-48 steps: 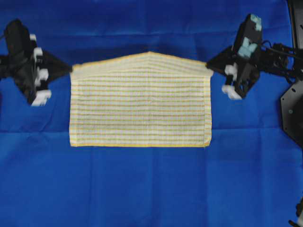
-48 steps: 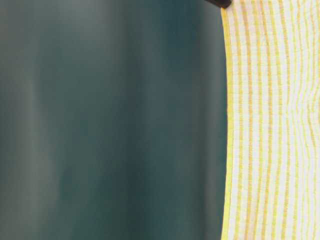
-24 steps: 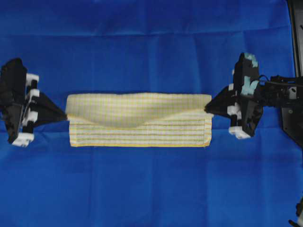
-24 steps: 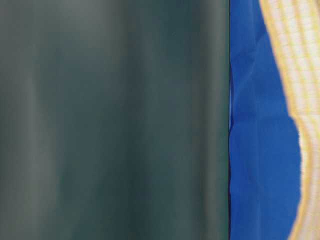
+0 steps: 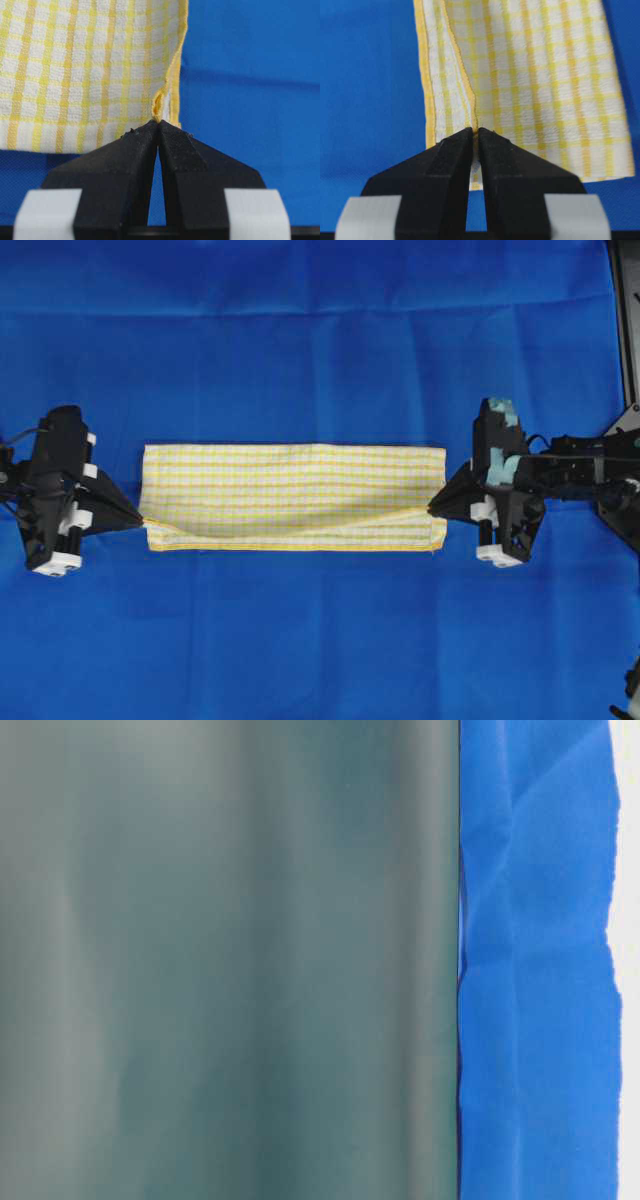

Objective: Fold the yellow towel.
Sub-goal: 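Lift the far edge and fold it toward the near edge, then open both grippers and release the folded edge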

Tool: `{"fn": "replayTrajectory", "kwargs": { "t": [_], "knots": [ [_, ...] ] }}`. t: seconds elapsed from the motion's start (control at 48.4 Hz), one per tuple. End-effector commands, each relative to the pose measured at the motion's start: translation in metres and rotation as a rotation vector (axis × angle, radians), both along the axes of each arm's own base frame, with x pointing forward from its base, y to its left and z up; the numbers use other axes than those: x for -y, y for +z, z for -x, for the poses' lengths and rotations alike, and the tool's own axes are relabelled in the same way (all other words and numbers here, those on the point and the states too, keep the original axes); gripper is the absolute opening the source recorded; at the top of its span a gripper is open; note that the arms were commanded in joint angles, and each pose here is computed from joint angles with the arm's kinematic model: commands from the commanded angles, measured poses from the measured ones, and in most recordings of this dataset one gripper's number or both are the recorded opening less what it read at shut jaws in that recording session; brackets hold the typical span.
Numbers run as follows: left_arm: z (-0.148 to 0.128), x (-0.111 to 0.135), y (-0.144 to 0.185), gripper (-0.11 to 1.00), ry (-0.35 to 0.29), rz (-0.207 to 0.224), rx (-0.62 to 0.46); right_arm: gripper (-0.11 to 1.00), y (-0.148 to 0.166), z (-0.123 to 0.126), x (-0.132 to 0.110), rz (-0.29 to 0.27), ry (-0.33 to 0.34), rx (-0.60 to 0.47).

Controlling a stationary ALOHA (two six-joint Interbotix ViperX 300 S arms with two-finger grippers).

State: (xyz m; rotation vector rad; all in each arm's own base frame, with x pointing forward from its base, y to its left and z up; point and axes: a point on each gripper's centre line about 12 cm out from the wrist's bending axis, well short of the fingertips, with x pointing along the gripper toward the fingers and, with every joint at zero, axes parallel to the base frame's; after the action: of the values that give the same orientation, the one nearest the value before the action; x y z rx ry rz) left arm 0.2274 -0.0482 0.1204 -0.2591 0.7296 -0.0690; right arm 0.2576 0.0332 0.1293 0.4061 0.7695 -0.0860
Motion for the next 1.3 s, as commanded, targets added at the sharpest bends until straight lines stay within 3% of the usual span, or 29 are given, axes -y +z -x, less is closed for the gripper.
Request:
{"fn": "replayTrajectory", "kwargs": {
  "t": [0.0,0.392,0.495,0.661,0.702,0.743,0.826,0.908,1.053,1.28],
  "knots": [
    [-0.009,0.002,0.004,0.01,-0.001,0.003,0.017,0.05,0.007,-0.007,-0.004,-0.004,0.006,0.028],
    [-0.010,0.004,0.004,0.04,-0.003,0.005,0.010,0.06,0.008,-0.008,-0.018,-0.009,0.054,0.029],
    [-0.010,0.004,0.011,0.24,0.009,0.026,0.037,0.29,0.009,-0.008,-0.019,-0.015,0.055,0.027],
    [-0.008,0.002,0.017,0.73,0.017,0.034,0.062,0.77,0.014,-0.007,-0.018,-0.010,0.058,0.049],
    [-0.007,0.000,0.019,0.82,0.020,0.032,0.069,0.83,0.016,-0.006,-0.016,-0.008,0.055,0.058],
    [-0.008,-0.002,0.021,0.88,0.026,0.030,0.079,0.81,0.018,-0.006,-0.013,-0.007,0.046,0.066],
    [-0.010,-0.012,0.025,0.86,0.063,0.025,0.094,0.75,0.022,-0.004,-0.001,0.003,0.012,0.085],
    [-0.014,-0.026,0.026,0.80,0.114,0.011,0.099,0.76,0.023,-0.003,0.017,0.016,-0.042,0.088],
    [-0.018,-0.057,0.021,0.79,0.216,-0.029,0.075,0.76,0.018,-0.001,0.053,0.057,-0.136,0.052],
    [-0.020,-0.077,0.000,0.79,0.246,-0.087,-0.038,0.76,0.001,0.000,0.085,0.089,-0.205,-0.043]
  ]
}}
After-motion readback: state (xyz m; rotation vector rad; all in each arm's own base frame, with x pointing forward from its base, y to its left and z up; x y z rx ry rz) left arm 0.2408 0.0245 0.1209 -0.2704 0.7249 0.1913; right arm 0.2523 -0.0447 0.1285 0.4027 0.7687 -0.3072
